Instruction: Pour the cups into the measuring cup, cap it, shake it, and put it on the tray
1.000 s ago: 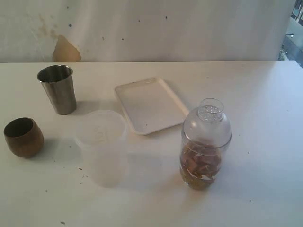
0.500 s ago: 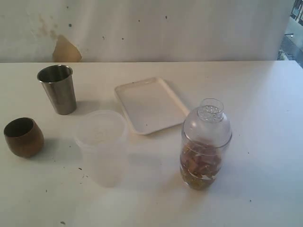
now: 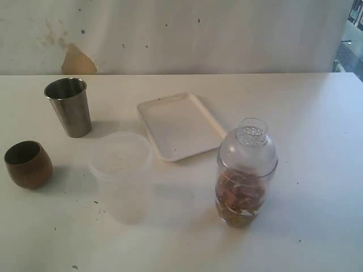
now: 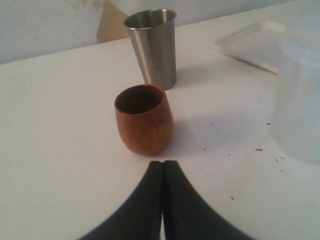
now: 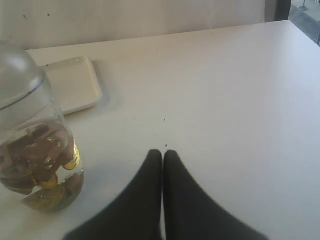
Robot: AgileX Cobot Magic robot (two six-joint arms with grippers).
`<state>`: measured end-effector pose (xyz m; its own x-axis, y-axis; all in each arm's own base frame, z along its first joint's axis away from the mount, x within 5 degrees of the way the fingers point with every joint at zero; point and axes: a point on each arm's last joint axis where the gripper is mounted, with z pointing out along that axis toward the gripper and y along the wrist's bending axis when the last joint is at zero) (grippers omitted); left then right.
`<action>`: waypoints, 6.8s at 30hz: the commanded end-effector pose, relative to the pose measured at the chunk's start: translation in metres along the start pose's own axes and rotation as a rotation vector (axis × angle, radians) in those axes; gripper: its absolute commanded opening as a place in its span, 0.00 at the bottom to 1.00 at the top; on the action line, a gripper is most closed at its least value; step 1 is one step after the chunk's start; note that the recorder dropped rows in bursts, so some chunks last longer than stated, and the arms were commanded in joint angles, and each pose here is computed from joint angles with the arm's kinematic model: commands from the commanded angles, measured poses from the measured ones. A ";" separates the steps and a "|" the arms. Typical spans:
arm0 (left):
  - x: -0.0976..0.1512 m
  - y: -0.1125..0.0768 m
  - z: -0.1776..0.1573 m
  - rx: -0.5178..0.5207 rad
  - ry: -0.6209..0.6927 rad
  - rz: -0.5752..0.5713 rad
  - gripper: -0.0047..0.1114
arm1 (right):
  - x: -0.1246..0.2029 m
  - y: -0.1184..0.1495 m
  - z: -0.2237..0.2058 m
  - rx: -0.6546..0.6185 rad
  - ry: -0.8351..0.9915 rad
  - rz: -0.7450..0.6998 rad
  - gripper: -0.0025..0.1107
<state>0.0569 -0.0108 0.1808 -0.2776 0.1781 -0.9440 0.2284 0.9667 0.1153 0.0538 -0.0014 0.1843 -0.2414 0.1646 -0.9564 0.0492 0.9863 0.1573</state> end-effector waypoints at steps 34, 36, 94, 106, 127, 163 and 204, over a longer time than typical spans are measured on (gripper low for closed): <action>-0.010 0.008 -0.006 -0.148 -0.169 -0.170 0.04 | 0.001 -0.001 0.000 0.006 -0.001 -0.004 0.02; -0.009 0.008 -0.006 -0.148 -0.166 -0.170 0.04 | 0.001 -0.001 0.000 0.006 -0.001 -0.004 0.02; -0.011 0.009 -0.007 -0.150 -0.190 -0.165 0.04 | -0.052 0.023 -0.021 -0.289 -0.640 0.028 0.94; -0.011 0.009 -0.007 -0.150 -0.190 -0.165 0.04 | -0.029 0.046 0.031 -0.476 -0.179 -0.098 0.94; -0.011 0.009 -0.007 -0.150 -0.190 -0.165 0.04 | 0.017 0.052 0.120 -0.590 0.071 -0.202 0.94; -0.011 0.009 -0.007 -0.150 -0.190 -0.165 0.04 | 0.029 0.072 0.202 -0.744 0.095 -0.191 0.94; -0.011 0.009 -0.007 -0.150 -0.190 -0.165 0.04 | -0.097 0.085 0.197 -0.367 -0.125 -0.049 0.02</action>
<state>0.0559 -0.0031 0.1946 -0.1303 -0.0002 -0.9915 0.0484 0.9988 -0.0066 0.2659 0.0822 0.2318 -0.1293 -0.0061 -0.9916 -0.4563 0.8882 0.0540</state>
